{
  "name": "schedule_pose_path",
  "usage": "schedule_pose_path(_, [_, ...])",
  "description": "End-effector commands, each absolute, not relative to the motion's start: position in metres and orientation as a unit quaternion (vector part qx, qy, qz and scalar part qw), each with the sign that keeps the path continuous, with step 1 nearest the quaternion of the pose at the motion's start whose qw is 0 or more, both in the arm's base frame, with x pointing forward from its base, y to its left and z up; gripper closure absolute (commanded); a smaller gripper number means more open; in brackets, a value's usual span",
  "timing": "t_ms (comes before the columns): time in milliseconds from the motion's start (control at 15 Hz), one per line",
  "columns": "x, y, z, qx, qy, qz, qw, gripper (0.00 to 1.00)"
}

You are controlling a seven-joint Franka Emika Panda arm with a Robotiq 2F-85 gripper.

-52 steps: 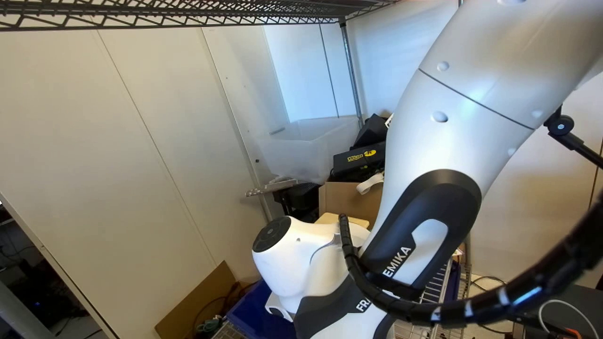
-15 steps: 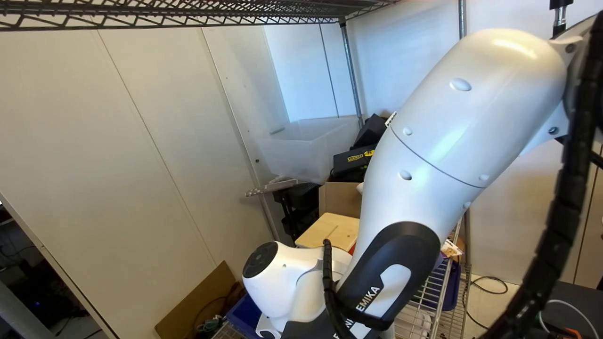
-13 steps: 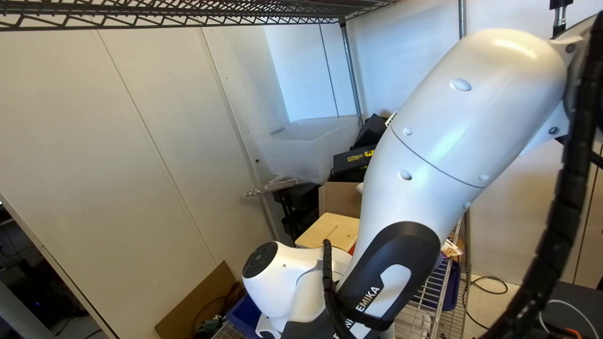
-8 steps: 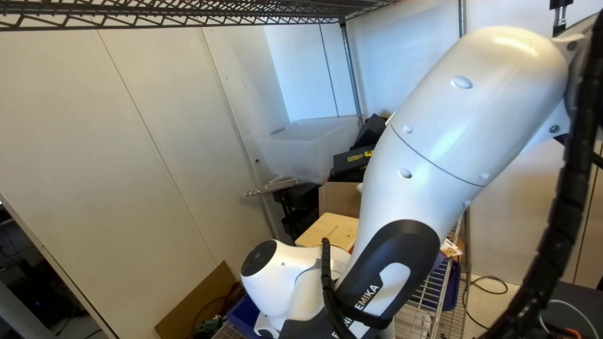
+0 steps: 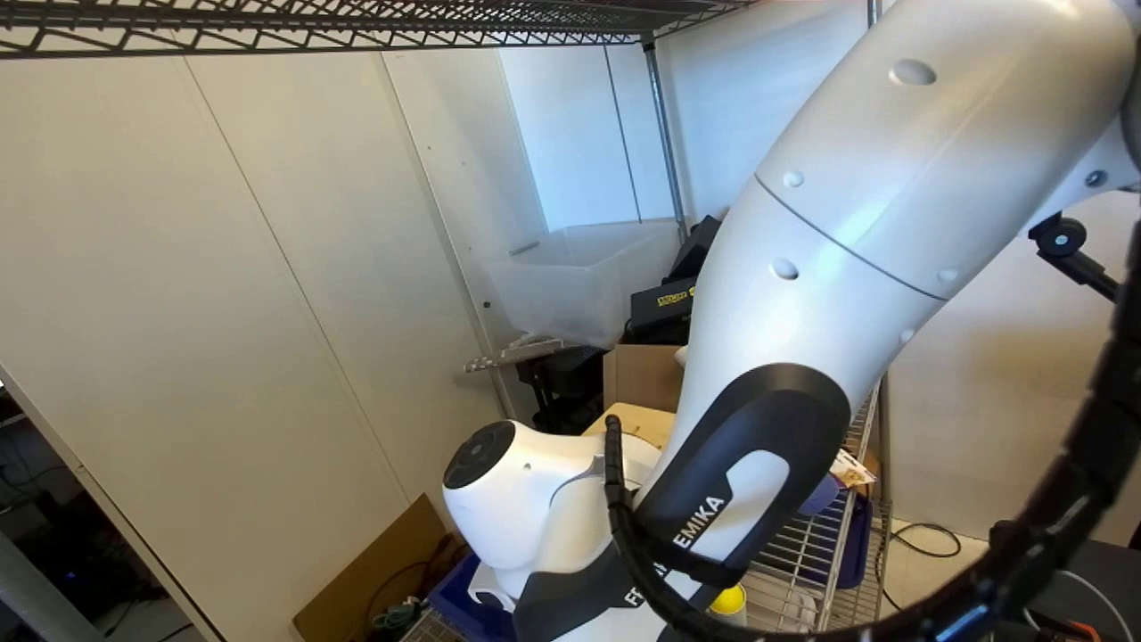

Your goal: Remove the white object from the tray, put it on the shelf, and then put it in the bowl

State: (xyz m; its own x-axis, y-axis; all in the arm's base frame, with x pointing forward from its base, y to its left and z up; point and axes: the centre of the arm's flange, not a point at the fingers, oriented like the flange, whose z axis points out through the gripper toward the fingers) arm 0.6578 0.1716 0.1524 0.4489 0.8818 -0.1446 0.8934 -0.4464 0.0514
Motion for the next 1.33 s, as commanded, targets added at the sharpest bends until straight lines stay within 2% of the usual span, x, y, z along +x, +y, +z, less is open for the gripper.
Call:
schedule_pose_path(0, [0.636, 0.167, 0.18, 0.857, 0.51, -0.043, 0.06, 0.99])
schedule_pose_path(800, [0.596, 0.15, 0.244, 0.887, 0.454, -0.011, 0.078, 0.99])
schedule_pose_path(1267, [0.587, 0.132, 0.26, 0.951, 0.297, 0.048, 0.069, 0.99])
